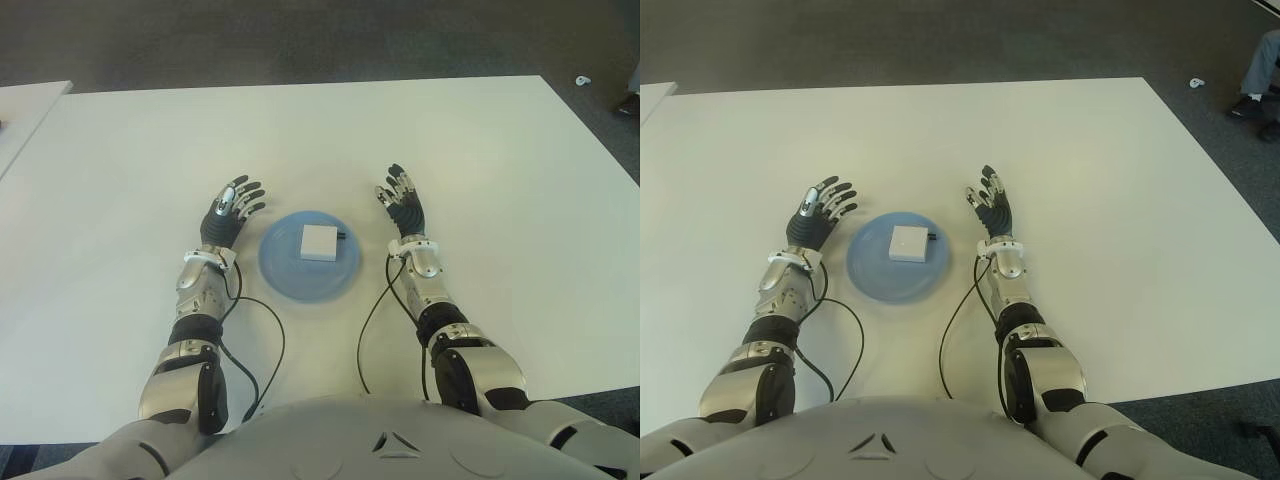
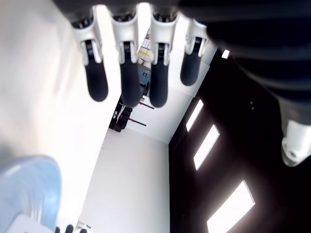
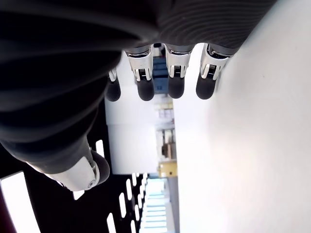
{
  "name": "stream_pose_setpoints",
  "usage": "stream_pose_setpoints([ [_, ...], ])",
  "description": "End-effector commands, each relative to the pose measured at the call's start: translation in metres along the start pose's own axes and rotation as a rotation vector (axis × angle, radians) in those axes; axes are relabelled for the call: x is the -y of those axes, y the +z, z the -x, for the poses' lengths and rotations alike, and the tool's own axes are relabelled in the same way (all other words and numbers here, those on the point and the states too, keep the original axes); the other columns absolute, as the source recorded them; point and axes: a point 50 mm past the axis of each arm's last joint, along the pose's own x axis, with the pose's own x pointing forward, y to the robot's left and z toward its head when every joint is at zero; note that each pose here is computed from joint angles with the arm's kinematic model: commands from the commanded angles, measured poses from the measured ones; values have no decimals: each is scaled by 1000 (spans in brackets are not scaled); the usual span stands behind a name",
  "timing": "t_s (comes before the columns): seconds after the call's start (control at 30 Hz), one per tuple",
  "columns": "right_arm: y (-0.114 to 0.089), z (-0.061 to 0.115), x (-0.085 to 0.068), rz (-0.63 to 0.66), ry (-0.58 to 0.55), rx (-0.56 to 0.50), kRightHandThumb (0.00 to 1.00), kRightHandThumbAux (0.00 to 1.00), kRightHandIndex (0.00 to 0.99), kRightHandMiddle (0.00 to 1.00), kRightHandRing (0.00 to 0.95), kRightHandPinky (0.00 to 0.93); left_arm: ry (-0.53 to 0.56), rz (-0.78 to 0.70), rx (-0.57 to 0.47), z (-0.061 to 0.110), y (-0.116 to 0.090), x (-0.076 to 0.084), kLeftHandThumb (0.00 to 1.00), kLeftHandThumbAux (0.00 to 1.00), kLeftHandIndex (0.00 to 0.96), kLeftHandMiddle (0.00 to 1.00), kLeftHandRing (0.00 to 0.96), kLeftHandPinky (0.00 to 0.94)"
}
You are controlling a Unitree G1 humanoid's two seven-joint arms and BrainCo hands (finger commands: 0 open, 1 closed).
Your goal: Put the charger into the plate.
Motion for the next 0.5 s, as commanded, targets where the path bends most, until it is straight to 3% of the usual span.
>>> stream_pose_setpoints([
  [0.03,-31,22,2,2,-19,-143,26,700,33,34,21,37,51,16,-88,12,-19,-5,16,478,233,311,311,331],
  [0.5,-32,24,7,-6,-81,-145,27,720,23,22,12,23,86,-54,-109,11,-22,-5,55,528,208,268,276,310],
])
